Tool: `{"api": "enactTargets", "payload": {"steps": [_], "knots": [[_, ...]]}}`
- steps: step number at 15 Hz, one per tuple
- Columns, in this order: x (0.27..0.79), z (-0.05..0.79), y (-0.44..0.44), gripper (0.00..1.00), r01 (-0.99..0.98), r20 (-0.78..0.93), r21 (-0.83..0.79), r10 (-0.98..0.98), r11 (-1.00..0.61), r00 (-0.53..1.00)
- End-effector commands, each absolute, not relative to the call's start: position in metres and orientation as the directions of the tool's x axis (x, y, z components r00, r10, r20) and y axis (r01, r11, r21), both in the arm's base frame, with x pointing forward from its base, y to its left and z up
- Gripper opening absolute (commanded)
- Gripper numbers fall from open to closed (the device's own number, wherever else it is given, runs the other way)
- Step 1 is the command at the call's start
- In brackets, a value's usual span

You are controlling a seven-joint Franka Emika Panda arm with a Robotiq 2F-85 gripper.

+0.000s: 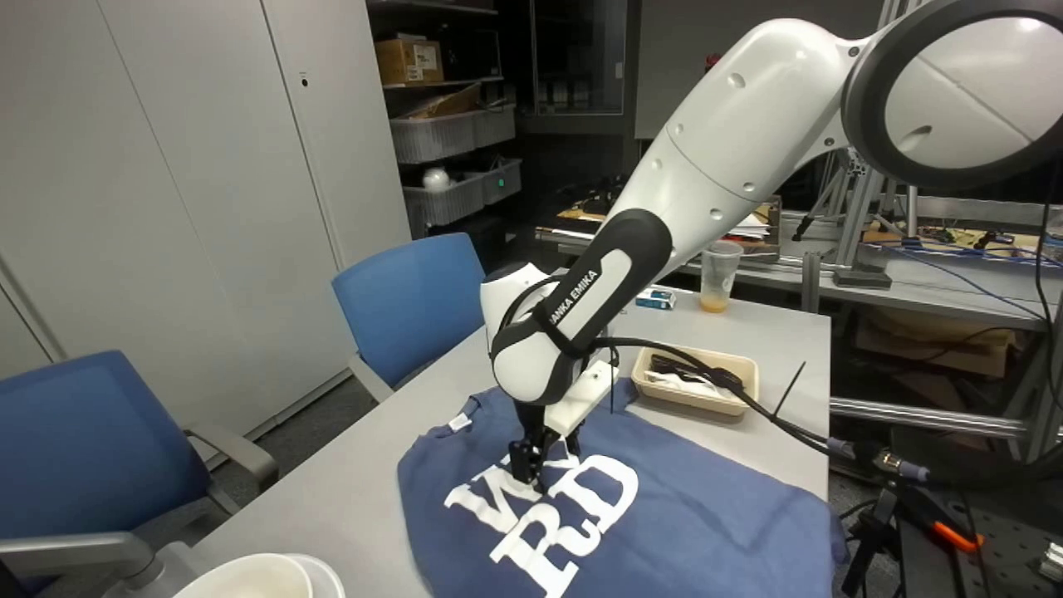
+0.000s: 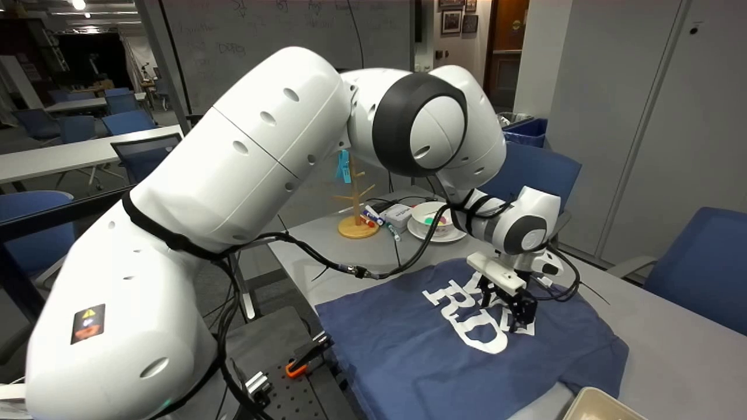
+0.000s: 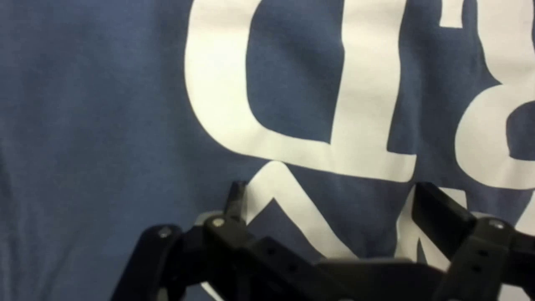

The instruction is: Fold the T-shit on the table

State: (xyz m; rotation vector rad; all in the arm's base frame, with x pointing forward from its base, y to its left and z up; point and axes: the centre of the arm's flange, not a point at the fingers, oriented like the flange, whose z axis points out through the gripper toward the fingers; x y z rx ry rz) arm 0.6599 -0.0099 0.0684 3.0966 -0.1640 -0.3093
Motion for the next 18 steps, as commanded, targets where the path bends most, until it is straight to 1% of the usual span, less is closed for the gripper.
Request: {"api": "enactTargets", "payload": {"steps": [1,11,18], "knots": [[0.666,0.058,-0.019,1.00,-0.125,-0.233,-0.016,-0.118,-0.992,0.965],[0.745,0.073,0.005,1.00,-0.102,-0.169,-0.001,-0.101,-0.995,0.980],[0.761,0.046,0.005,1.00,-0.108,-0.241,0.006,-0.107,-0.994,0.965]]}}
